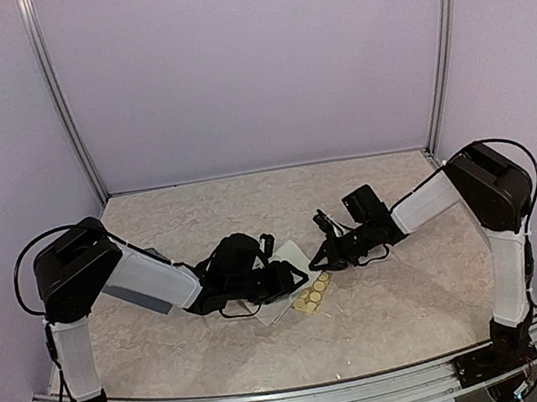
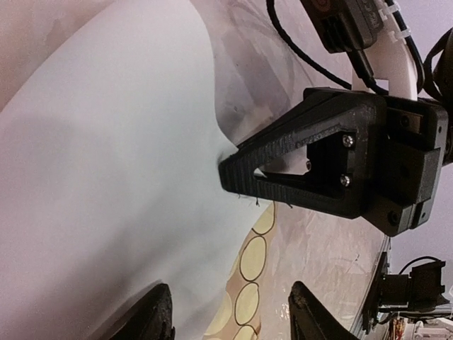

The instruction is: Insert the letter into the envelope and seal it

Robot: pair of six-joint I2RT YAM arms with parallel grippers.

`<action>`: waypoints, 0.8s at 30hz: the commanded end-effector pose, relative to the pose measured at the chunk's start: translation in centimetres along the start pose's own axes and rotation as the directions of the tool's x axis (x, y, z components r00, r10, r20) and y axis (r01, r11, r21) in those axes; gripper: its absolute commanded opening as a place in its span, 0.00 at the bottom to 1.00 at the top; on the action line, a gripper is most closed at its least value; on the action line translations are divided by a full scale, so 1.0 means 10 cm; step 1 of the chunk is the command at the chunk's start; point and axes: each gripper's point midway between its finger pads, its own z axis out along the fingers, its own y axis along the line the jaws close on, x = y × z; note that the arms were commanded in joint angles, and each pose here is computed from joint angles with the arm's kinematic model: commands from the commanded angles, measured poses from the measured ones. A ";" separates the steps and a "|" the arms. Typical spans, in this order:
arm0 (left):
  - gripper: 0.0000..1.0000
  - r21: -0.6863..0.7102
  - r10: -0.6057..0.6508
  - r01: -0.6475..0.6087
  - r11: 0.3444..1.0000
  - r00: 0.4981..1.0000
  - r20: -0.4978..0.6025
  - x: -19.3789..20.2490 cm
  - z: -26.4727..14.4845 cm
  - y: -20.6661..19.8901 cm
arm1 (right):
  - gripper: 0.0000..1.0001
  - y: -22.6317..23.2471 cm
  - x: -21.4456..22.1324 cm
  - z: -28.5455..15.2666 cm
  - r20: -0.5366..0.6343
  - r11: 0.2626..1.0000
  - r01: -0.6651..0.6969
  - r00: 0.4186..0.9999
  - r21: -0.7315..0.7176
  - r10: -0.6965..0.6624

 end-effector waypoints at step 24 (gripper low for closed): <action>0.83 0.146 0.546 -0.548 0.824 0.836 0.059 -0.53 -1.91 -0.91 | 0.00 1.71 0.14 -1.18 0.103 0.836 0.494 0.869 -0.238 -0.484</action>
